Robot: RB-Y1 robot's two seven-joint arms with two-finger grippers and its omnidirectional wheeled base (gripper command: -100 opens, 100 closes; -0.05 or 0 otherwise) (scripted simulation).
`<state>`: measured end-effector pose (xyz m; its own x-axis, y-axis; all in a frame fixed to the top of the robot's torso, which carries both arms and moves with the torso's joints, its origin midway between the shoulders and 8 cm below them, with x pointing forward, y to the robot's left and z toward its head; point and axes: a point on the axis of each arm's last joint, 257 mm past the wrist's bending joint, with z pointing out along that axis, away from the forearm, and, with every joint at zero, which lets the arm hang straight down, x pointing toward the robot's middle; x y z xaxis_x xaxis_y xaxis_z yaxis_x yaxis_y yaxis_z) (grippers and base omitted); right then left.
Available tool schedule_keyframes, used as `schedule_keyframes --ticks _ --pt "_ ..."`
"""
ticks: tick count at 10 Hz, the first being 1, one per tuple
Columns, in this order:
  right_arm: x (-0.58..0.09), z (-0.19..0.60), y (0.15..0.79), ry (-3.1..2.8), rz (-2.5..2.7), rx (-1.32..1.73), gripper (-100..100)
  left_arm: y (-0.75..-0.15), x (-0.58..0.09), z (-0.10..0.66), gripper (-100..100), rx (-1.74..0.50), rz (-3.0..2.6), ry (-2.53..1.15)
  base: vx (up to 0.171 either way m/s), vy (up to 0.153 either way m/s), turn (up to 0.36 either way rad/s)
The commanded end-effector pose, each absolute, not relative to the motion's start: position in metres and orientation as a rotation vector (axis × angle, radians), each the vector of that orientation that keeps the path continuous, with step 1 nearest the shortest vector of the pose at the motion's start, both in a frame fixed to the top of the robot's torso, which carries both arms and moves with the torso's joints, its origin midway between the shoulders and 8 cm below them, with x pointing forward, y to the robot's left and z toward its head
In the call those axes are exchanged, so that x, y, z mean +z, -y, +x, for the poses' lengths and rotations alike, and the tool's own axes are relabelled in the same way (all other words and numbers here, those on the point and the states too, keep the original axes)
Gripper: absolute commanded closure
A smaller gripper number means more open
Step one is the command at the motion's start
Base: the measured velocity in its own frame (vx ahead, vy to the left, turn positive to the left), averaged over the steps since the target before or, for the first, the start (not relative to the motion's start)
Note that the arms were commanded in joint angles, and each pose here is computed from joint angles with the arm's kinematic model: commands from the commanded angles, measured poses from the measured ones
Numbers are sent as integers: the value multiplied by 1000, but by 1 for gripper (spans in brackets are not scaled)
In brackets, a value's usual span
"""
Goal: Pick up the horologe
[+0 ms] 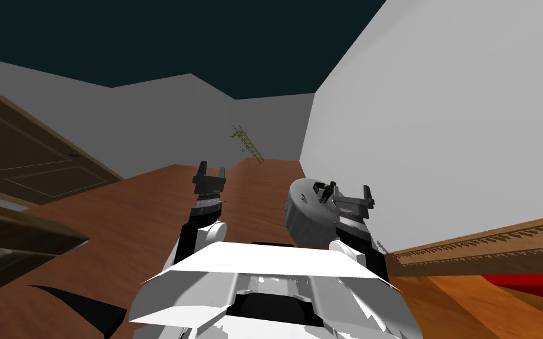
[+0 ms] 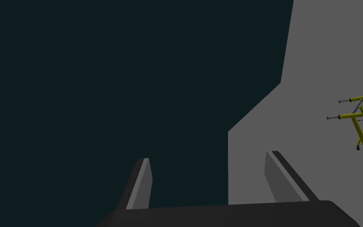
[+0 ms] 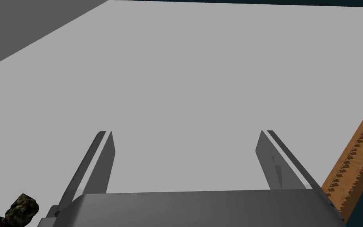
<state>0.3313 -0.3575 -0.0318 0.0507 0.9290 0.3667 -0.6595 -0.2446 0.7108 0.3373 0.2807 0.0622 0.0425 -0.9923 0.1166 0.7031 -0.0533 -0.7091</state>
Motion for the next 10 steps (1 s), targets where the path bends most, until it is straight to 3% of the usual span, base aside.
schedule_keyframes --ticks 1,10 --pt "-35 330 362 -351 992 1568 -100 -281 62 337 0 -1484 -719 -519 -2 23 -28" --pt "-77 321 405 -166 1201 1601 -100 -281 62 337 0 -1484 -719 -519 -4 41 121"
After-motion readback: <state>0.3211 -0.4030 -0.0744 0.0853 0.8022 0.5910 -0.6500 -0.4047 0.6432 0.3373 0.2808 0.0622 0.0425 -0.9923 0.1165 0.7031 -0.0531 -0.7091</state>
